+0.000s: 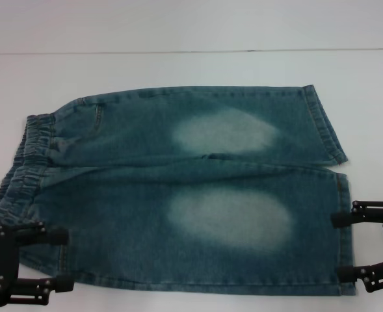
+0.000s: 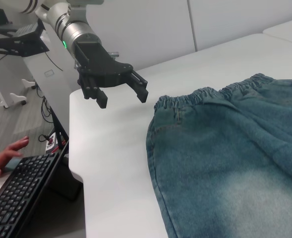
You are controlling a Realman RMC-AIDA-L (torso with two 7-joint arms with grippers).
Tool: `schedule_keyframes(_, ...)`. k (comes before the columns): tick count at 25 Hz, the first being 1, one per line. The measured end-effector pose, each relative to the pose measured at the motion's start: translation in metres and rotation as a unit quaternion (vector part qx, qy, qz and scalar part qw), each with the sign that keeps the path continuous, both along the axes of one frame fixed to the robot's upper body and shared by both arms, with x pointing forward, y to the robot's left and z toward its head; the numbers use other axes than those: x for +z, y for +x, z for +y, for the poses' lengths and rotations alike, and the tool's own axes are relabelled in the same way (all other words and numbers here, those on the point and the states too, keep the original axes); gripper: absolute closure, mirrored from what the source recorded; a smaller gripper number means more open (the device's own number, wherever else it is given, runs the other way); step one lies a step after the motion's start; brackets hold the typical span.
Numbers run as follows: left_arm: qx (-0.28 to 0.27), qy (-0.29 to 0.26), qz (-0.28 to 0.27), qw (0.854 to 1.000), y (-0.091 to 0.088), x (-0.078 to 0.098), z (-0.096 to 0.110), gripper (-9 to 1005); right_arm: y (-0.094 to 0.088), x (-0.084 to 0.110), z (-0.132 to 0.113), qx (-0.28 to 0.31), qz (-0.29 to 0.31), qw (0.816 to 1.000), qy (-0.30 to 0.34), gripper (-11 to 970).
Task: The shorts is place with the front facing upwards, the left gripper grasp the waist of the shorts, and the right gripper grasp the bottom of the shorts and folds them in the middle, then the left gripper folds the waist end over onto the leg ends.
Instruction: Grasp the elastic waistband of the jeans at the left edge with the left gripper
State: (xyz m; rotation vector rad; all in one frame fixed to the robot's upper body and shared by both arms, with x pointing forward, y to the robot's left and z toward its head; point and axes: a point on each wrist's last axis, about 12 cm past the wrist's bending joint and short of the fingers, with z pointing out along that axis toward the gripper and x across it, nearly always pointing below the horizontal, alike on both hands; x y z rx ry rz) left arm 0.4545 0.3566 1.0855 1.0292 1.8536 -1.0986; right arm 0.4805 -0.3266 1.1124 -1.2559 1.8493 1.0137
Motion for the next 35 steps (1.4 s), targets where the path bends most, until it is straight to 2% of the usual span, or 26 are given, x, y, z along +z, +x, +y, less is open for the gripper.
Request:
schedule_keyframes(17, 0.002, 0.001, 0.003, 1.000, 0.000, 0.000, 0.000, 151, 0.001, 0.001, 0.001, 0.000, 0.001, 1.000, 0.000, 14)
schedule_keyframes(23, 0.023, 0.007, 0.007, 1.000, 0.003, 0.003, 0.005, 152, 0.003, 0.002, 0.001, 0.000, 0.001, 1.000, 0.001, 14)
schedule_keyframes(29, 0.090, 0.034, 0.012, 0.995, 0.009, 0.013, 0.024, 152, 0.003, 0.002, 0.000, -0.005, -0.001, 1.000, 0.001, 14)
schedule_keyframes(35, 0.146, 0.099, 0.041, 0.984, 0.016, 0.016, 0.041, 153, 0.003, 0.002, 0.000, -0.006, 0.000, 1.000, 0.001, 14)
